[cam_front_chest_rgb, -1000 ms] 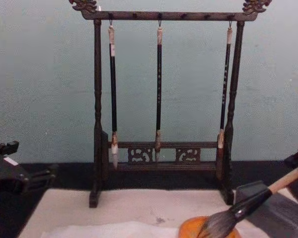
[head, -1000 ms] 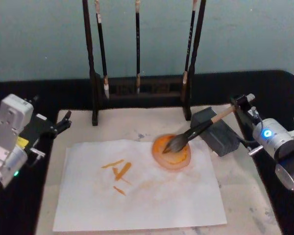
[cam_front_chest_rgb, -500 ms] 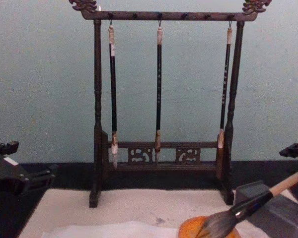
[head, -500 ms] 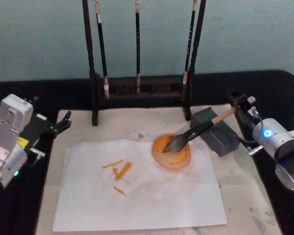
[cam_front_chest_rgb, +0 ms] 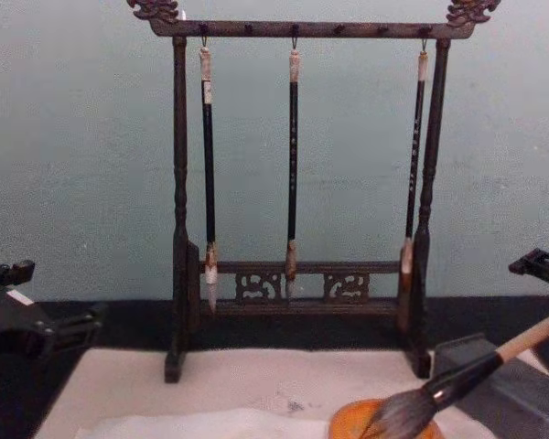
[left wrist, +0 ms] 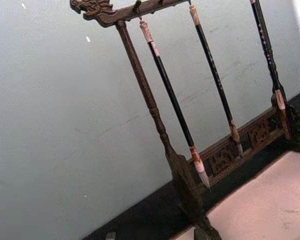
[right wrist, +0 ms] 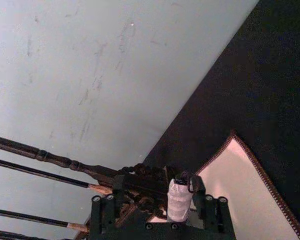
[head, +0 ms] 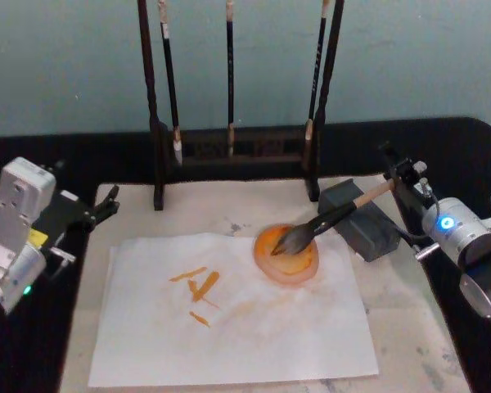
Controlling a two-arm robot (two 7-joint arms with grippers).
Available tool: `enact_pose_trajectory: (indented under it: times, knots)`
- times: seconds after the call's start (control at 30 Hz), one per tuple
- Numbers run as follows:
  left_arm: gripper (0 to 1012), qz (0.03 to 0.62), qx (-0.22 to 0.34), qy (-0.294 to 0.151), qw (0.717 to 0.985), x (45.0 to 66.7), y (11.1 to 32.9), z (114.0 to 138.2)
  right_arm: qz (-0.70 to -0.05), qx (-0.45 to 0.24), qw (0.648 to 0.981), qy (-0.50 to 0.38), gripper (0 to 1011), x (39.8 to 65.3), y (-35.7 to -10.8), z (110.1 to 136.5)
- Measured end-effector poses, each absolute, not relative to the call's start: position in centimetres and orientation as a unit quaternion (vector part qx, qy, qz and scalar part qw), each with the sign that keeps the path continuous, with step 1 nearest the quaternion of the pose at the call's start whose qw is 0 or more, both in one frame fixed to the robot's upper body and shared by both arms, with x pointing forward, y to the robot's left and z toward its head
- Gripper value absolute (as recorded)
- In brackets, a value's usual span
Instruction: Pick up the brush from the inkstone, write on the paper, then place the brush back to its original position.
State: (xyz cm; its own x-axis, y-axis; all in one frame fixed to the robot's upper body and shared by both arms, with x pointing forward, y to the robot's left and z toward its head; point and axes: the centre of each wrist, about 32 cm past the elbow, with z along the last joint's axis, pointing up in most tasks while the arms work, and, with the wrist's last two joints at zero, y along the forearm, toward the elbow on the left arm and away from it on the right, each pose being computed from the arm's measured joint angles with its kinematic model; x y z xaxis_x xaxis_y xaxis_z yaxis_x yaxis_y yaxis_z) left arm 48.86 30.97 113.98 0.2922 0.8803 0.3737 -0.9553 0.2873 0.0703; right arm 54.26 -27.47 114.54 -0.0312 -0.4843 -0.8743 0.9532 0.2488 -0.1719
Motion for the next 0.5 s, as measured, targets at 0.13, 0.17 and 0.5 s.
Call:
enact_pose_trajectory:
  times: [0.13,0.17,0.5]
  knots:
    - [1010,0.58,0.141,-0.132,0.791,48.86,30.97,113.98,-0.556,0.258,0.646,0.455,944,54.26,-27.47,114.54]
    - [1010,0.58,0.141,-0.132,0.791,48.86,30.97,113.98,-0.556,0.258,0.646,0.455,959,54.26,-27.47,114.54]
    - [1010,0.58,0.141,-0.132,0.791,48.86,30.97,113.98,-0.536,0.253,0.664,0.456,1000,53.32,-28.17,114.16]
